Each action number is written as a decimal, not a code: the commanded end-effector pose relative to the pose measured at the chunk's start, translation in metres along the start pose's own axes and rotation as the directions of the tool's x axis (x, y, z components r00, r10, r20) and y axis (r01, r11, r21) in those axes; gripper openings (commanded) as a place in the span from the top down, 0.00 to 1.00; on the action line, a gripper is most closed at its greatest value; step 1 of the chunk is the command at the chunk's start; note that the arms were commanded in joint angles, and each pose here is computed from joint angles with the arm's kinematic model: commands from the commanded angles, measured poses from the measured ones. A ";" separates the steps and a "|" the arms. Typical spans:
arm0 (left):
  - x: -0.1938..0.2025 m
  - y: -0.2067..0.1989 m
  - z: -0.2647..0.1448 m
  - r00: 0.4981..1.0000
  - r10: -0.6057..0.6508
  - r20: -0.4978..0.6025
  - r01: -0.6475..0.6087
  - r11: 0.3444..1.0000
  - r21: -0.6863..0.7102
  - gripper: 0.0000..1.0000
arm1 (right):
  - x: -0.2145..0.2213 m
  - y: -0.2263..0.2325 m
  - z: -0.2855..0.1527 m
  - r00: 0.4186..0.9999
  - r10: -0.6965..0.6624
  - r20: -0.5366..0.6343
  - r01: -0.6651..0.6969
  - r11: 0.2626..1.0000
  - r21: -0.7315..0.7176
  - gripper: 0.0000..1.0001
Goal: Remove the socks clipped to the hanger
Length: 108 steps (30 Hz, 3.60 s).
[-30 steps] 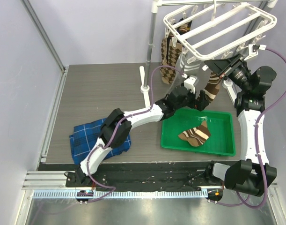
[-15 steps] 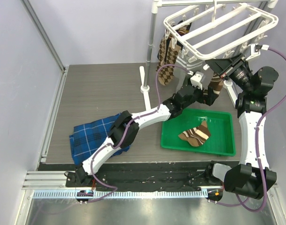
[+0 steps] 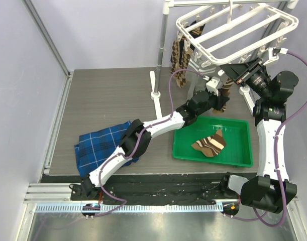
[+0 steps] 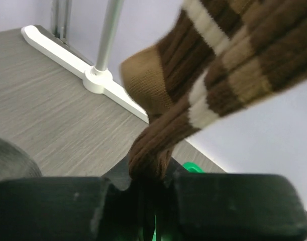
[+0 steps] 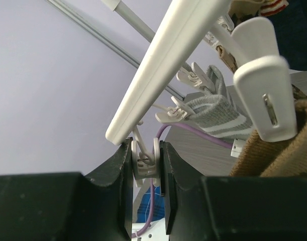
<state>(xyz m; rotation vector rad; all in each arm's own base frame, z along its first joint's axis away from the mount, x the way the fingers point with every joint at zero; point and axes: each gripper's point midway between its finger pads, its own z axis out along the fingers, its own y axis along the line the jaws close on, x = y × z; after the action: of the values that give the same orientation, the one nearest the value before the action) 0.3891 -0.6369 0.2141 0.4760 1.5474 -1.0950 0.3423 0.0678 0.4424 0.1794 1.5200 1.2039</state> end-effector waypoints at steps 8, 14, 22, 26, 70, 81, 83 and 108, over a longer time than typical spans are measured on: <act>-0.069 -0.069 -0.048 0.989 -0.145 -0.023 0.146 0.964 0.224 1.00 | -0.006 0.004 -0.008 0.992 -0.130 -0.009 0.130 0.989 0.063 0.45; -0.068 -0.092 -0.084 0.974 -0.192 -0.117 0.219 0.926 0.309 1.00 | -0.018 -0.009 -0.034 0.974 -0.224 -0.041 0.227 0.967 0.117 0.28; -0.063 -0.099 -0.104 0.963 -0.194 -0.188 0.247 0.913 0.325 1.00 | -0.038 -0.002 -0.048 0.960 -0.278 -0.037 0.281 0.954 0.105 0.28; -0.060 -0.107 -0.112 0.952 -0.199 -0.231 0.276 0.887 0.371 1.00 | -0.047 0.006 -0.049 0.924 -0.382 -0.020 0.381 0.918 0.109 0.28; -0.084 -0.137 -0.161 0.895 -0.197 -0.400 0.406 0.733 0.547 1.00 | -0.051 -0.009 -0.015 0.833 -0.554 0.008 0.547 0.820 -0.167 0.40; -0.085 -0.136 -0.160 0.894 -0.198 -0.401 0.407 0.732 0.546 1.00 | -0.050 -0.018 -0.014 0.833 -0.553 -0.012 0.545 0.826 -0.145 0.47; -0.085 -0.136 -0.160 0.894 -0.200 -0.400 0.408 0.731 0.547 1.00 | -0.049 -0.018 -0.015 0.829 -0.559 -0.017 0.552 0.822 -0.140 0.41; -0.086 -0.138 -0.158 0.891 -0.215 -0.401 0.421 0.724 0.547 1.00 | -0.053 -0.011 -0.004 0.792 -0.610 -0.006 0.607 0.789 -0.094 0.85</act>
<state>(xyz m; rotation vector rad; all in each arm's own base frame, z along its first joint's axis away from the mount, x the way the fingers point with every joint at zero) 0.2222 -0.5542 0.2989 0.8567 1.6818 -1.8861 0.3734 0.0196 0.4396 -0.3139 1.4702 0.8079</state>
